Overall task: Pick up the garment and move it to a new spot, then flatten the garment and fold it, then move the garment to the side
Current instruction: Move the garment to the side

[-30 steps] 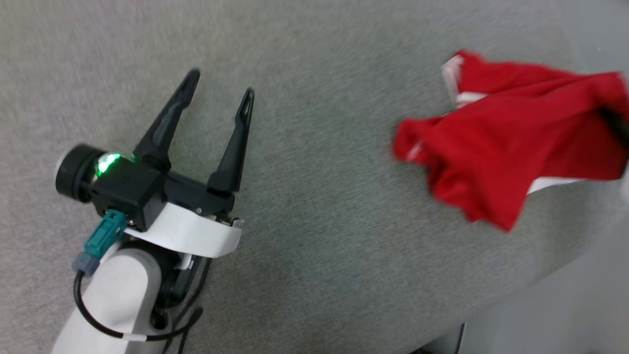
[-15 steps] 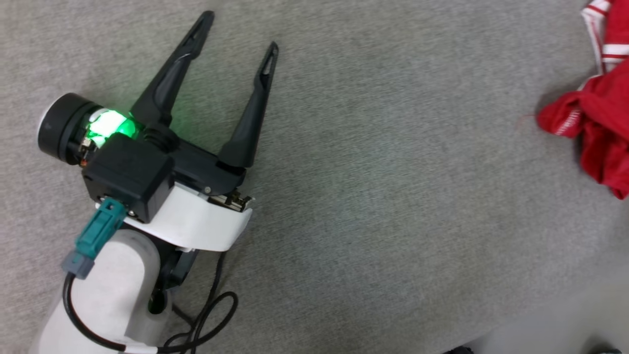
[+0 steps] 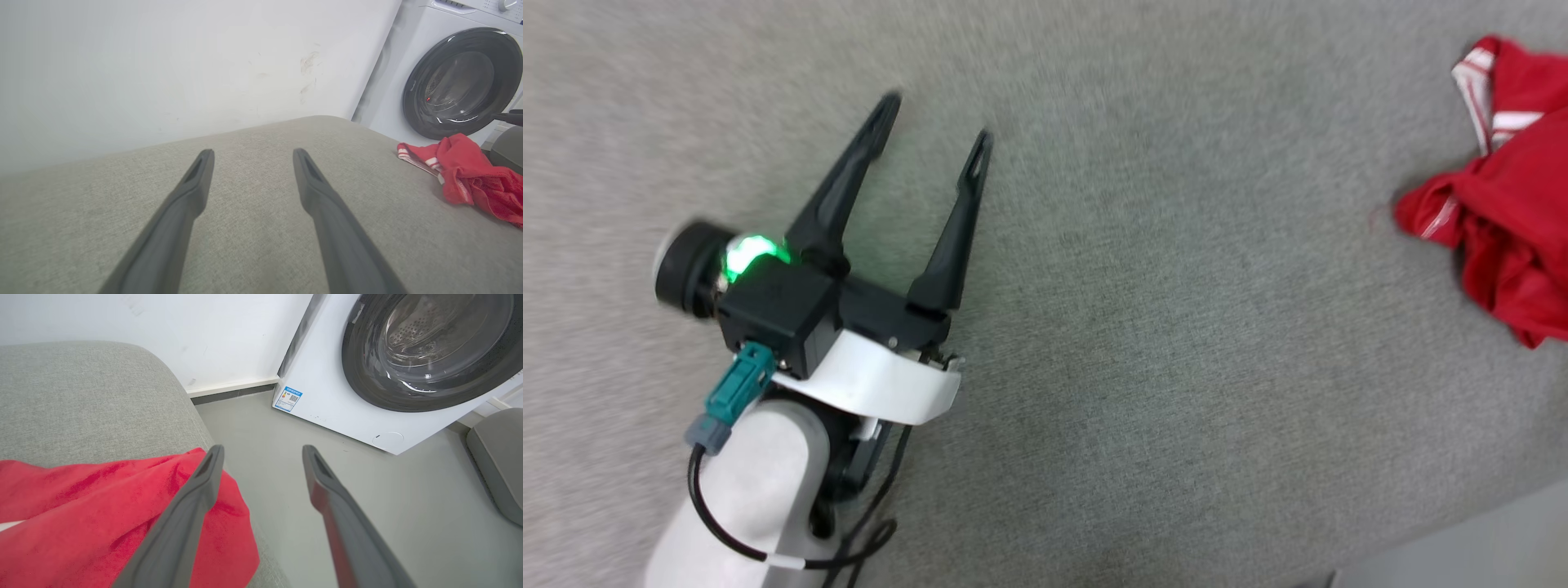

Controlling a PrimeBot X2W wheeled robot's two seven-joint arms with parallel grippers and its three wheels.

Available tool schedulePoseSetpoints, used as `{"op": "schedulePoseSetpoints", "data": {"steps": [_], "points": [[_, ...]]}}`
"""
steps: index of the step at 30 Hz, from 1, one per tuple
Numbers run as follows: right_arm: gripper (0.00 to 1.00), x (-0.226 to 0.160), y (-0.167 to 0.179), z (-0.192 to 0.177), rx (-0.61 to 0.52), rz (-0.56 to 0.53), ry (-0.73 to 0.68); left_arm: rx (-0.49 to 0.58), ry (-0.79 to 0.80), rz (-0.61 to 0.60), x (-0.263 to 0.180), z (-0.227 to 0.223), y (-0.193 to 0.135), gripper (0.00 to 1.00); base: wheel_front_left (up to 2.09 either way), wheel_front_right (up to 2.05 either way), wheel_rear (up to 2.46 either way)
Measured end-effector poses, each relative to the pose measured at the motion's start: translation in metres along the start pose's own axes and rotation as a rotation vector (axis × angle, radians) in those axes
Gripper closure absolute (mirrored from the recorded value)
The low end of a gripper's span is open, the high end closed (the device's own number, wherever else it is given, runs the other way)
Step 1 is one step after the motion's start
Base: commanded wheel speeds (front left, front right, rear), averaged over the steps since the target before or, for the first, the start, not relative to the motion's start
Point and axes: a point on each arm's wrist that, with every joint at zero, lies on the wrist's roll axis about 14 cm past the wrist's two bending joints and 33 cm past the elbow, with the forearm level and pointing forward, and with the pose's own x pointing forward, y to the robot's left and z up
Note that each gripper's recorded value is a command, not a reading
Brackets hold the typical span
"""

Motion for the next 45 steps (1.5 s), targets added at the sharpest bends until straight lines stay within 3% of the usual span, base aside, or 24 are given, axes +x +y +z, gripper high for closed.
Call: {"op": "schedulePoseSetpoints", "data": {"steps": [6, 11, 25, 31, 37, 45], "points": [[0.00, -0.032, 0.011, 0.012, 0.047, 0.068, -0.133, 0.015, -0.003, 0.117, -0.029, 0.020, 0.006, 0.00, 0.00, 0.00, 0.00], [0.00, -0.073, 0.046, 0.015, 0.130, 0.181, -0.237, 0.032, -0.003, 0.224, -0.068, 0.041, 0.008, 0.00, 0.00, 0.00, 0.00], [0.00, -0.196, 0.159, 0.002, 0.325, 0.508, -0.258, 0.085, -0.004, 0.450, -0.167, 0.072, 0.017, 0.00, 0.00, 0.00, 0.00], [0.00, -0.253, 0.192, 0.032, 0.362, 0.660, -0.336, 0.137, -0.031, 0.554, -0.216, 0.090, 0.025, 0.00, 0.00, 0.00, 0.00], [0.00, -0.287, 0.193, 0.061, 0.345, 0.716, -0.446, 0.188, -0.050, 0.619, -0.253, 0.103, 0.031, 0.00, 0.00, 0.00, 0.00], [0.00, -0.307, 0.172, 0.064, 0.308, 0.692, -0.476, 0.207, -0.050, 0.636, -0.268, 0.105, 0.031, 0.00, 0.00, 0.00, 0.00]]}}
